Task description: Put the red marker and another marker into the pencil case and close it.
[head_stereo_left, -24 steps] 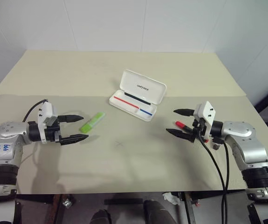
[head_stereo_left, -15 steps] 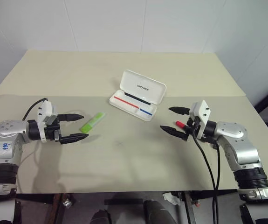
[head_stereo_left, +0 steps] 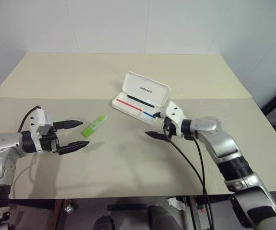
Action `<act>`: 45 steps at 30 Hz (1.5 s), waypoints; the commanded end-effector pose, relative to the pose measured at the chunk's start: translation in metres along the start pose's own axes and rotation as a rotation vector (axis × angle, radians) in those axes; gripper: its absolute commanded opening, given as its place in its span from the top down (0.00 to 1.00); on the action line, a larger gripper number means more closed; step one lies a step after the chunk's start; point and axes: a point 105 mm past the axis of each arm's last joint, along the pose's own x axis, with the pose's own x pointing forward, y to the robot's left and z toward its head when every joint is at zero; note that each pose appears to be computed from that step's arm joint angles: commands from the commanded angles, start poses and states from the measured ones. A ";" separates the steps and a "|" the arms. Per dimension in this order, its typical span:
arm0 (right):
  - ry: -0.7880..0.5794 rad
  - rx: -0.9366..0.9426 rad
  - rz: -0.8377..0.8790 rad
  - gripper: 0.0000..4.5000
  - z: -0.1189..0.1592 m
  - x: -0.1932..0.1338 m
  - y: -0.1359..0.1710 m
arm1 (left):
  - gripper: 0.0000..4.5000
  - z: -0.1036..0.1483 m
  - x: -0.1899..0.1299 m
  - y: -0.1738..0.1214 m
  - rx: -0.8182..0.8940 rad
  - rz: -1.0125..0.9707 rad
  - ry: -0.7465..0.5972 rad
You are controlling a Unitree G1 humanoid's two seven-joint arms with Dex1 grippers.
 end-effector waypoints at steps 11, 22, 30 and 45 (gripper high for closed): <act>0.111 0.075 0.025 0.00 -0.005 0.040 -0.010 | 0.00 0.020 -0.020 -0.010 0.064 0.087 -0.034; 0.247 0.155 0.050 0.30 -0.023 0.057 -0.003 | 0.00 0.020 -0.027 -0.018 0.055 0.120 -0.036; 0.213 0.133 0.009 0.91 -0.015 0.053 -0.015 | 0.00 0.021 -0.026 -0.017 0.059 0.123 -0.042; -0.132 -0.138 0.167 0.99 0.033 -0.005 0.011 | 0.00 0.022 -0.024 -0.015 0.041 0.106 -0.071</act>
